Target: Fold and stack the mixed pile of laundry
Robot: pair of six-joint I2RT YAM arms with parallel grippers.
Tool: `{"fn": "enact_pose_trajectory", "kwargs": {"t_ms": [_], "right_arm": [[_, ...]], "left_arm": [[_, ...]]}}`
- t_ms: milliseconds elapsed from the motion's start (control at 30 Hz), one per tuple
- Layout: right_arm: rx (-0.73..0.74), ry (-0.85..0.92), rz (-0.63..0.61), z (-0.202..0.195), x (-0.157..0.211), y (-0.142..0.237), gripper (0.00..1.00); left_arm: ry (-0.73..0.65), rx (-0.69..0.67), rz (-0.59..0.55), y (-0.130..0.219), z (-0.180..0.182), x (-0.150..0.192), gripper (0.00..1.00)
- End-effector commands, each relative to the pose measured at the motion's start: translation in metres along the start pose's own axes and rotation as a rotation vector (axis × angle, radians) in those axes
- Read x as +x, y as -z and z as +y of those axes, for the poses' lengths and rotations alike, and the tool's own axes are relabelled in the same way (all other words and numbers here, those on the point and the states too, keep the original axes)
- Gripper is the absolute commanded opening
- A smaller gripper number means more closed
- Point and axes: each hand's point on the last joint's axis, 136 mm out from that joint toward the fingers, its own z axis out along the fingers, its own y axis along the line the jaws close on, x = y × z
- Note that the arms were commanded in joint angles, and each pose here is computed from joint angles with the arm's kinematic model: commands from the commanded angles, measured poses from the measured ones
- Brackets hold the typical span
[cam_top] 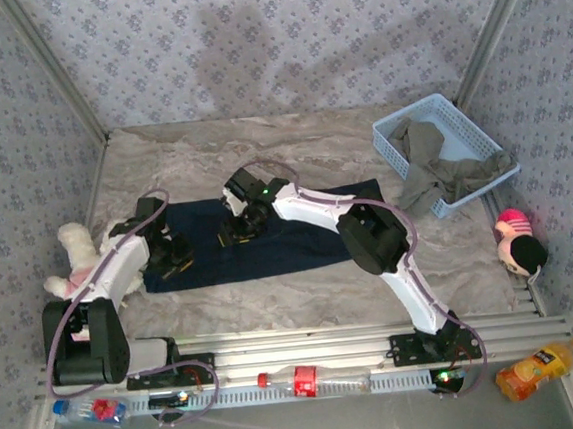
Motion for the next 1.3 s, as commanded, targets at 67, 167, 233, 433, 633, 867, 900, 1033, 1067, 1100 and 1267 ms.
{"fn": "enact_pose_trajectory", "kwargs": {"t_ms": [67,167,233,433,633,867,900,1033,1067,1100,1267], "right_arm": [[-0.007,-0.027,0.019,-0.003,-0.002,-0.005,0.29],[0.004,-0.028,0.025,-0.004,0.000,-0.001,0.13],[0.010,-0.035,0.017,-0.005,-0.001,0.007,0.02],[0.026,-0.065,0.011,-0.006,0.004,0.041,0.00],[0.033,-0.104,0.098,-0.013,0.028,0.045,0.00],[0.063,-0.130,0.177,-0.031,0.039,0.042,0.34],[0.087,-0.127,0.158,-0.036,0.039,0.048,0.40],[0.233,-0.169,0.070,-0.078,0.033,0.083,0.45],[0.277,-0.192,0.046,-0.093,0.033,0.094,0.46],[0.325,-0.214,0.026,-0.109,0.033,0.105,0.46],[0.515,-0.294,-0.025,-0.179,0.038,0.146,0.45]], "left_arm": [[0.021,0.022,0.002,0.001,-0.001,0.003,0.00],[0.020,0.020,-0.001,0.001,-0.001,0.003,0.00],[0.019,0.016,0.001,0.000,0.000,0.003,0.00],[-0.008,-0.004,0.016,0.002,0.004,0.006,0.00],[-0.037,-0.021,0.054,0.005,0.012,0.022,0.00],[-0.014,-0.074,0.120,-0.002,0.030,0.042,0.64],[-0.010,-0.077,0.107,0.001,0.030,0.040,0.73],[-0.003,-0.023,0.049,0.016,0.013,0.030,0.73],[-0.005,-0.005,0.038,0.019,0.007,0.028,0.71],[-0.013,0.014,0.030,0.021,-0.002,0.028,0.69],[-0.066,0.097,0.026,0.010,-0.047,0.036,0.51]]}}
